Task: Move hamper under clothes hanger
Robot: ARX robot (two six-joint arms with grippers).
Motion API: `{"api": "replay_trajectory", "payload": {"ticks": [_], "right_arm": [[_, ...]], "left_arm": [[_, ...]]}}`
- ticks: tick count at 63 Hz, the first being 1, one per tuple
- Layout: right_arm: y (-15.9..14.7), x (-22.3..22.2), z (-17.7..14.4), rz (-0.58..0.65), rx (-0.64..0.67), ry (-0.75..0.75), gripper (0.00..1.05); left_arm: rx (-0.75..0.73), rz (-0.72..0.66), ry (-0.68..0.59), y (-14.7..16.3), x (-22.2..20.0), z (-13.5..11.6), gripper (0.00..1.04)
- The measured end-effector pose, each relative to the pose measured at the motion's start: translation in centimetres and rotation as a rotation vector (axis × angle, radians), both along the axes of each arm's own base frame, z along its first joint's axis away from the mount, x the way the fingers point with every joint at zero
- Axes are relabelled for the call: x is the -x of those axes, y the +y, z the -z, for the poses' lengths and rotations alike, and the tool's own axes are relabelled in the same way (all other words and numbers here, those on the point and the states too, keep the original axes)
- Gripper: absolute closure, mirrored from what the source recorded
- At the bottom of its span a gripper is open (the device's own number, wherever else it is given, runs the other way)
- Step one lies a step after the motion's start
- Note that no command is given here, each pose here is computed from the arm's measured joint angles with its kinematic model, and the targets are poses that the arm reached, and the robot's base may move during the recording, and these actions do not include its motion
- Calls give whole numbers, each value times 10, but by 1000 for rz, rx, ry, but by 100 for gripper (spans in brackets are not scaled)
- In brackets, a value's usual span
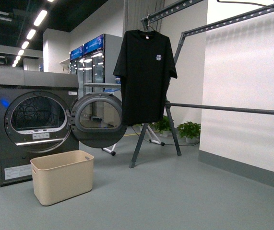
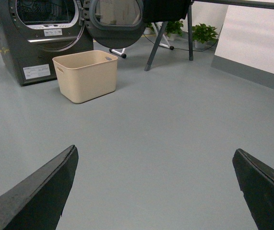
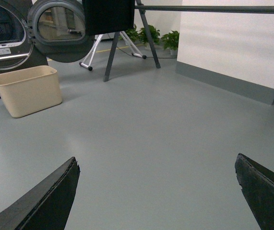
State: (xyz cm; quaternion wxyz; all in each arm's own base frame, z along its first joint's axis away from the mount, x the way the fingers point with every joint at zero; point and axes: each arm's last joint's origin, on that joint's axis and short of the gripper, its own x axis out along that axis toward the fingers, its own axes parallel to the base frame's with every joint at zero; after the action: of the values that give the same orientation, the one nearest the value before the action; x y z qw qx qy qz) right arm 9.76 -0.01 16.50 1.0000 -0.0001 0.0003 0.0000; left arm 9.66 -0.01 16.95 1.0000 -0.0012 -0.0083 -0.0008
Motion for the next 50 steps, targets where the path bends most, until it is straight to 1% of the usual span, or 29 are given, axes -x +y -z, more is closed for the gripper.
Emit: {"api": "replay_trajectory", "payload": {"ticks": [50], "right_arm": [[0, 0, 0, 0, 0, 0, 8]], "left_arm": [[0, -1, 0, 0, 0, 0, 7]]}}
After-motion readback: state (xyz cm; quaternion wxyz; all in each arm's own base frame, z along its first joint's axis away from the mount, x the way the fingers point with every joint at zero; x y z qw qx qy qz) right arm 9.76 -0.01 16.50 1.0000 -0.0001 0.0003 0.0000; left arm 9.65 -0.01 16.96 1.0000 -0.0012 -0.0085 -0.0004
